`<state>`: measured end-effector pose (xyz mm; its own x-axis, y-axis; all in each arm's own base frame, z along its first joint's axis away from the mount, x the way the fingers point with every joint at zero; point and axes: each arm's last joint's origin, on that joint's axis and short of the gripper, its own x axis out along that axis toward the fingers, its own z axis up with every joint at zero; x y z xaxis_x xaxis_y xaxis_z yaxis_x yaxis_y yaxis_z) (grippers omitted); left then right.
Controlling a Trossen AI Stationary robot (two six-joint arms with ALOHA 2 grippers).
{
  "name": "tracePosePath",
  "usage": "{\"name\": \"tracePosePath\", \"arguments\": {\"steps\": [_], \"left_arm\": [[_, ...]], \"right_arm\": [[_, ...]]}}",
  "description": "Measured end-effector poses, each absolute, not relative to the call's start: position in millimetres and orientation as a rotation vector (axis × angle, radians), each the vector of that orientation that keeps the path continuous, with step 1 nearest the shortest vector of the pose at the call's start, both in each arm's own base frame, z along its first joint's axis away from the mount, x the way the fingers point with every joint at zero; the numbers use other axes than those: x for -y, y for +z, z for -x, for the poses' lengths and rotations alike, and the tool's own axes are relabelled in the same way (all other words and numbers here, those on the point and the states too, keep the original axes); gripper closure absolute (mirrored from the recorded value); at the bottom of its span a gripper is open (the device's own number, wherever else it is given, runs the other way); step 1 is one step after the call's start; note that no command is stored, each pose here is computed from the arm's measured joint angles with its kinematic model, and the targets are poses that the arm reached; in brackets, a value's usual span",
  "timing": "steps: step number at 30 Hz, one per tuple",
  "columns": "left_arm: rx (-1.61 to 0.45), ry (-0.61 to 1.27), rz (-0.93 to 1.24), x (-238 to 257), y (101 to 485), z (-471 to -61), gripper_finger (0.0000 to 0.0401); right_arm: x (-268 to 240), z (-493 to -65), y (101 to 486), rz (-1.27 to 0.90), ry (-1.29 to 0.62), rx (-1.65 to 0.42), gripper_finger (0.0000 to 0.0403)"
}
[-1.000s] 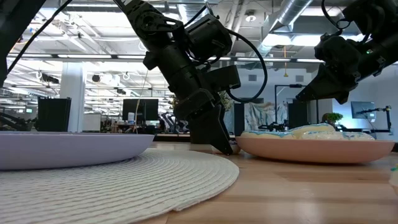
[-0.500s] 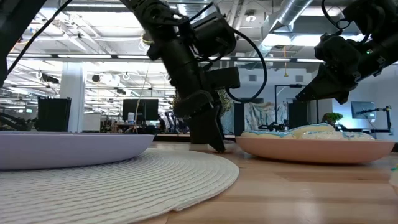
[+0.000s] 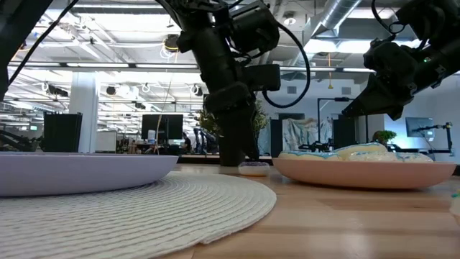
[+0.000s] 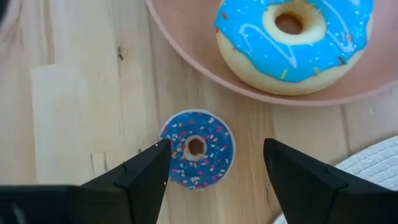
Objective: Pick & Place donuts
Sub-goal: Put the small violet donut on the violet plate
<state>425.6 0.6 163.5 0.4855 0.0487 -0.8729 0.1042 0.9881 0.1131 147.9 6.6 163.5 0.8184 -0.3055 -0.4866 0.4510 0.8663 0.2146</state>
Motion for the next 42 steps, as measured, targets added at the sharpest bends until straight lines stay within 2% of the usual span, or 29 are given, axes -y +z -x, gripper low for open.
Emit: {"name": "tracePosePath", "arguments": {"steps": [11,16,31,42], "left_arm": [[-1.071,-0.025,-0.153,-5.0,158.3,-426.3,0.0151],[-1.007,-0.006,-0.129,-5.3,157.9,-430.3,0.0148],[-0.999,-0.019,-0.084,-14.4,152.9,-428.3,0.0055],[-1.013,0.013,-0.106,-15.8,142.4,-422.6,0.0048]], "right_arm": [[-6.6,-148.1,163.7,-0.332,-0.410,-0.455,0.0403],[-6.6,-148.2,163.9,-0.333,-0.410,-0.453,0.0403],[-7.2,-148.3,163.8,-0.339,-0.390,-0.460,0.0403],[-7.3,-148.8,164.6,-0.342,-0.387,-0.451,0.0403]]}}
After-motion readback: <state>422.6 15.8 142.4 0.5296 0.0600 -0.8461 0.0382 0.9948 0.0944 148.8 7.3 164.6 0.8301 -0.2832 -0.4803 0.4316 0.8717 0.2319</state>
